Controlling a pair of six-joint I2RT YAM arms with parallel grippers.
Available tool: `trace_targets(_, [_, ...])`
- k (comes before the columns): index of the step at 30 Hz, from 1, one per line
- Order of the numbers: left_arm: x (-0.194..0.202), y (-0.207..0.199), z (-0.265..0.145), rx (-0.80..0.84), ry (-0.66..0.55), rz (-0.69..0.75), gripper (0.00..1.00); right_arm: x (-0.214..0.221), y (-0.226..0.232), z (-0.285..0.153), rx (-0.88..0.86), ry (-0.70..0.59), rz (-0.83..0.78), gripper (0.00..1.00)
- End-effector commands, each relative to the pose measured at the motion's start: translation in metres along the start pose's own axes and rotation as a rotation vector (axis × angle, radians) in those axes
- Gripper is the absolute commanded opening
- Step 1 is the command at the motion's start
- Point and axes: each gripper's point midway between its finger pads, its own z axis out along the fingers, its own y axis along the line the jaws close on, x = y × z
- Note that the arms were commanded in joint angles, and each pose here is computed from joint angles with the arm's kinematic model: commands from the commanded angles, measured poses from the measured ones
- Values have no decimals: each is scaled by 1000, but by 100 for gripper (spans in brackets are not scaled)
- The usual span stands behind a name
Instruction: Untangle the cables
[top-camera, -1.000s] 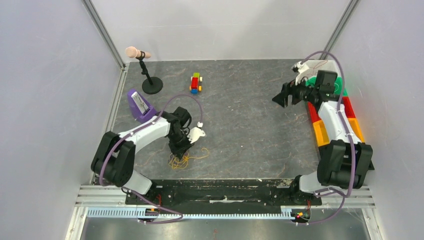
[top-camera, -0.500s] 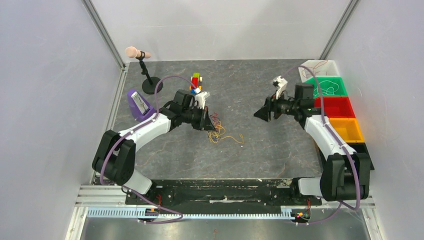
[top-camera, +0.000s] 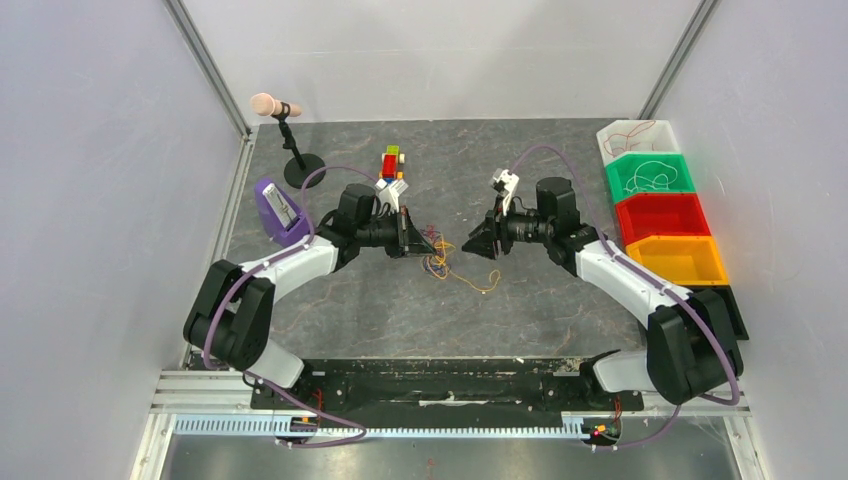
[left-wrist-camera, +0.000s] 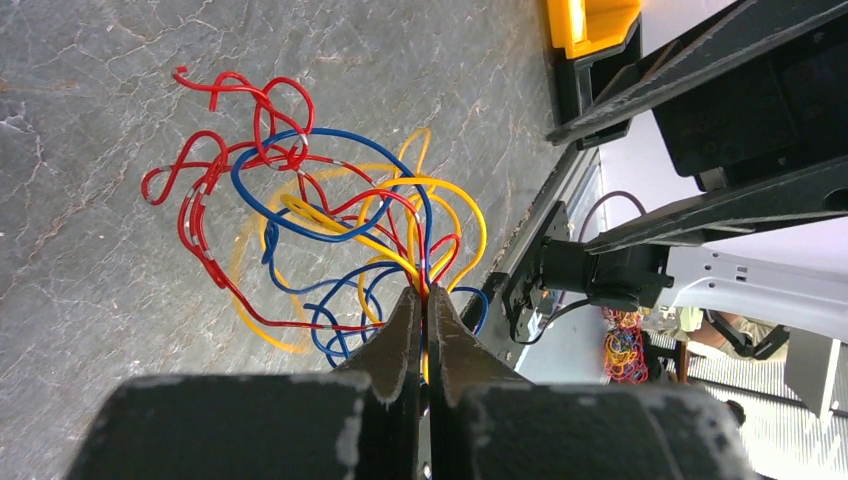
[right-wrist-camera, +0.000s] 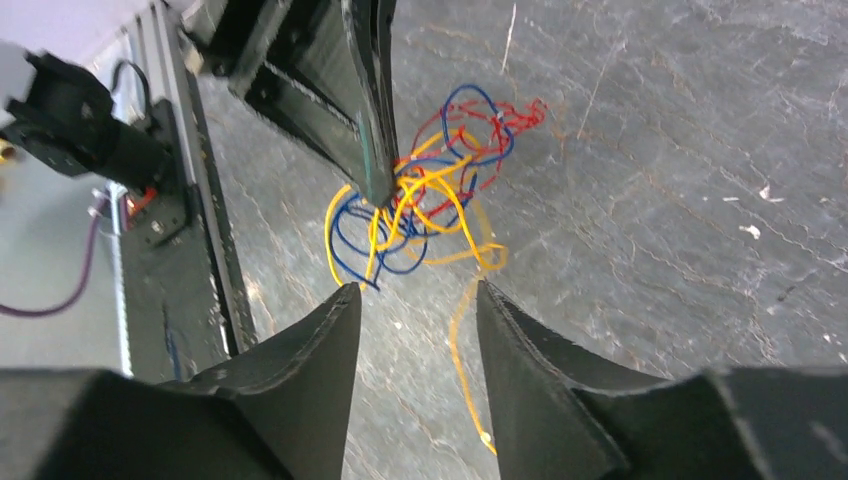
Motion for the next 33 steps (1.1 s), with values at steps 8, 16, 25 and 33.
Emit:
trace_targets(8, [-13, -21, -8, 40, -48, 30, 2, -30, 20, 34, -57, -105, 115, 41])
trace_targets(16, [-10, -22, -12, 42, -50, 40, 2, -19, 14, 53, -43, -73, 133, 33])
trace_targets(25, [-11, -22, -12, 41, -56, 46, 2, -14, 24, 66, -124, -75, 211, 15])
trace_targets(33, [-6, 5, -33, -64, -83, 27, 2, -35, 0, 36, 31, -92, 63, 0])
